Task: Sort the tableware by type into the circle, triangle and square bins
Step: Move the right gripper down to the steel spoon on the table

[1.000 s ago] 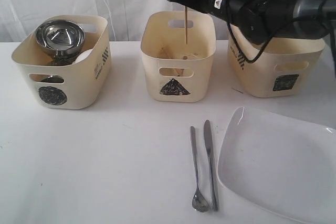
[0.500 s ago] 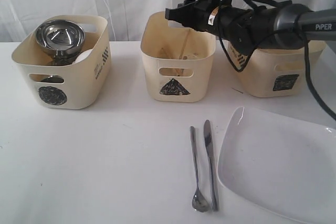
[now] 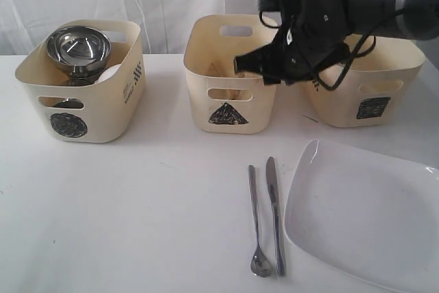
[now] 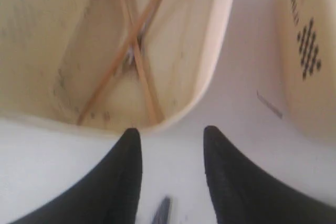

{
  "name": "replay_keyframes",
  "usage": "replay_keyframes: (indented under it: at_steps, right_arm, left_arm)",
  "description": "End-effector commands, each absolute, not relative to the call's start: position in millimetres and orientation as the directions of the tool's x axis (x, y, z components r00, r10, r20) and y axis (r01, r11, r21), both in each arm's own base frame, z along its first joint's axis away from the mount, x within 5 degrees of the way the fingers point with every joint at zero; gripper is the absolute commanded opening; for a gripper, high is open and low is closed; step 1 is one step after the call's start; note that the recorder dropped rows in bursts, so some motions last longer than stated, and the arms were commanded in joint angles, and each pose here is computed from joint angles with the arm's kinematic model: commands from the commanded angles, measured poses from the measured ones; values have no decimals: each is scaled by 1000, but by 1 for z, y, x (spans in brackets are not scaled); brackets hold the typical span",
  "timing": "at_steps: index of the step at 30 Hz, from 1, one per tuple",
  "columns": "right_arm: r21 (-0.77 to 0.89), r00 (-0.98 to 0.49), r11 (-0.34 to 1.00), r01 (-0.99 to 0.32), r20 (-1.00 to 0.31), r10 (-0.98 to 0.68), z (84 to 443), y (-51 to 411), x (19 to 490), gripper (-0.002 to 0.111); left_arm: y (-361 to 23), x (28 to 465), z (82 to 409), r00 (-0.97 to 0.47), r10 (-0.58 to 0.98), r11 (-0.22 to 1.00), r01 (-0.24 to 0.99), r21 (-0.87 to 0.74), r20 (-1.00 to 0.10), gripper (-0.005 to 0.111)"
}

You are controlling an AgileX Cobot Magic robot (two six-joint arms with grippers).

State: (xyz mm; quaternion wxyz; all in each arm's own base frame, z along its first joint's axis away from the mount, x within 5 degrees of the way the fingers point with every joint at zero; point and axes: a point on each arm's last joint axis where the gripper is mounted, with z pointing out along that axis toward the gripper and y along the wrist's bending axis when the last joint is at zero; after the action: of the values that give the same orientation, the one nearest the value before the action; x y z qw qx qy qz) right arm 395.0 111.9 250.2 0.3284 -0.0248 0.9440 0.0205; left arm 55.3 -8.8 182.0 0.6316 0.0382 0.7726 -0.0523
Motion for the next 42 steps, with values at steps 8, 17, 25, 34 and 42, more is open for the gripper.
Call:
replay_keyframes:
  at_steps: [8,17,25,34,42]
  right_arm:
    - [180,-945,948,-263,-248,-215,206,157,307,37]
    - [159,-955,958,-237,-218,-200,182,160,281,37]
    - [128,-941,960,-251,-267,-210,182,158,285,37]
    - [106,-943,969,-224,-276,-188,170,159,291,37]
    - [63,-943,976,-208,-277,-183,167,158,293,37]
  left_arm:
    - [-9,55,180,-203,-12,991,129,-39,-979,36]
    - [-9,55,180,-203,-12,991,129,-39,-979,36]
    - [-9,55,180,-203,-12,991,129,-39,-979,36]
    - [-9,55,180,-203,-12,991,129,-39,-979,36]
    - [-9,55,180,-203,-12,991,129,-39,-979,36]
